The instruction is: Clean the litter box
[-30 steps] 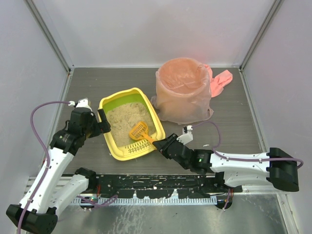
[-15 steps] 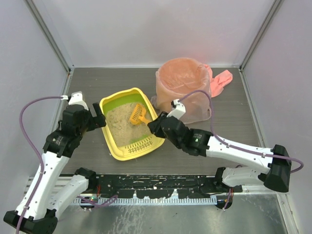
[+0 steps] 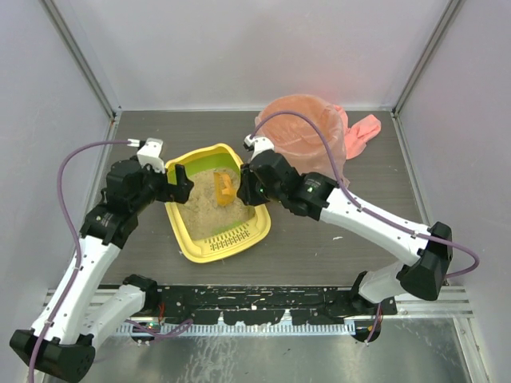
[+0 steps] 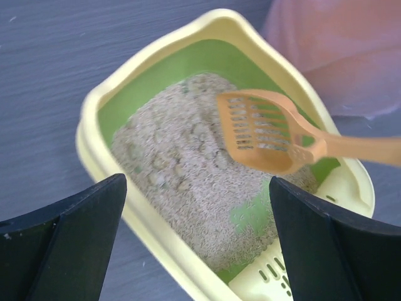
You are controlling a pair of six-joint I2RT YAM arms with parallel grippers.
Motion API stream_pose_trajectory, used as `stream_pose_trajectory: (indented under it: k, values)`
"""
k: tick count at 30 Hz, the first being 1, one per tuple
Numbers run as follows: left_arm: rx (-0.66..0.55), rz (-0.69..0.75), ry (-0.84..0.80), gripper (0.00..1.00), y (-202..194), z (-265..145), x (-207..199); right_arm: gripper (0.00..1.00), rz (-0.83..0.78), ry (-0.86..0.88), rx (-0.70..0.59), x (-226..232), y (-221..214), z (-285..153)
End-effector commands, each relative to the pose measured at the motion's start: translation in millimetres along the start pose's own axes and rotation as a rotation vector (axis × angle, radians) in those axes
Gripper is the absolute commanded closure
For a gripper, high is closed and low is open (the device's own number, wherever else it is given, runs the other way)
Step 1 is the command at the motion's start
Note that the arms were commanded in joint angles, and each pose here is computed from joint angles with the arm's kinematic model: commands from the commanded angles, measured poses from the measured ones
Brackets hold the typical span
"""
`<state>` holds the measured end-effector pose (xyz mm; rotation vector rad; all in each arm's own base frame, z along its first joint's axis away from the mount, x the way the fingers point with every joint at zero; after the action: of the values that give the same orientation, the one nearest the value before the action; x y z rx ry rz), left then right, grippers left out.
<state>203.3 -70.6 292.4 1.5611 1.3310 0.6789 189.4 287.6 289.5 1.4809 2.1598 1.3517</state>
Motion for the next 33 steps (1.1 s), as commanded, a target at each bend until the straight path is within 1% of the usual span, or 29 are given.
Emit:
stream_pose_trajectory:
  k: [1, 7, 11, 14, 17, 21, 26, 27, 29, 33]
  values:
    - [-0.173, 0.161, -0.279, 0.03, 17.3, 9.5, -22.6, 0.99, -0.102, 0.042, 0.003, -4.6, 25.3, -13.8]
    - [-0.293, 0.475, -0.518, 0.1, 16.8, 0.0, -38.1, 0.99, -0.11, 0.095, 0.034, -9.6, 32.7, -13.3]
    - [-0.365, 0.628, -0.626, 0.09, 14.1, -1.3, -49.6, 0.99, -0.129, 0.125, 0.051, -9.2, 35.9, -12.9]
    - [-0.404, 0.725, -0.665, 0.1, 13.8, 1.9, -58.4, 0.99, -0.133, 0.143, 0.047, -7.9, 38.2, -15.8]
    - [-0.436, 0.772, -0.67, 0.11, 17.8, 7.1, -65.4, 0.99, -0.131, 0.156, 0.038, -6.4, 39.9, -18.4]
    - [-0.427, 0.814, -0.714, 0.12, 15.5, 15.8, -75.5, 0.99, -0.123, 0.171, 0.02, -4.5, 42.7, -23.5]
    - [-0.408, 0.805, -0.743, 0.12, 4.7, 29.5, -83.6, 0.99, -0.116, 0.201, -0.014, 0.1, 51.3, -34.3]
    - [-0.403, 0.804, -0.742, 0.16, 3.1, 32.0, -85.1, 0.99, -0.114, 0.209, -0.017, 1.2, 52.6, -36.2]
    - [-0.395, 0.814, -0.736, 0.22, 0.5, 36.0, -88.0, 0.99, -0.114, 0.224, -0.023, 3.5, 55.0, -38.7]
    - [-0.381, 0.834, -0.735, 0.28, -6.3, 40.0, -93.4, 0.99, -0.111, 0.253, -0.028, 7.5, 58.9, -44.0]
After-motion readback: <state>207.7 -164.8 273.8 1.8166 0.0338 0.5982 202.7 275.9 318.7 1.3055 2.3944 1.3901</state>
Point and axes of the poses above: each gripper's point midway between its finger pads, its own z axis out along the fingers, its own x axis along the line the jaws close on, y = z × x, the point moved 8 cm from there along -z, back along the fingers, and after that the axes turned 2 degrees about -z, right-handed, at the moved point
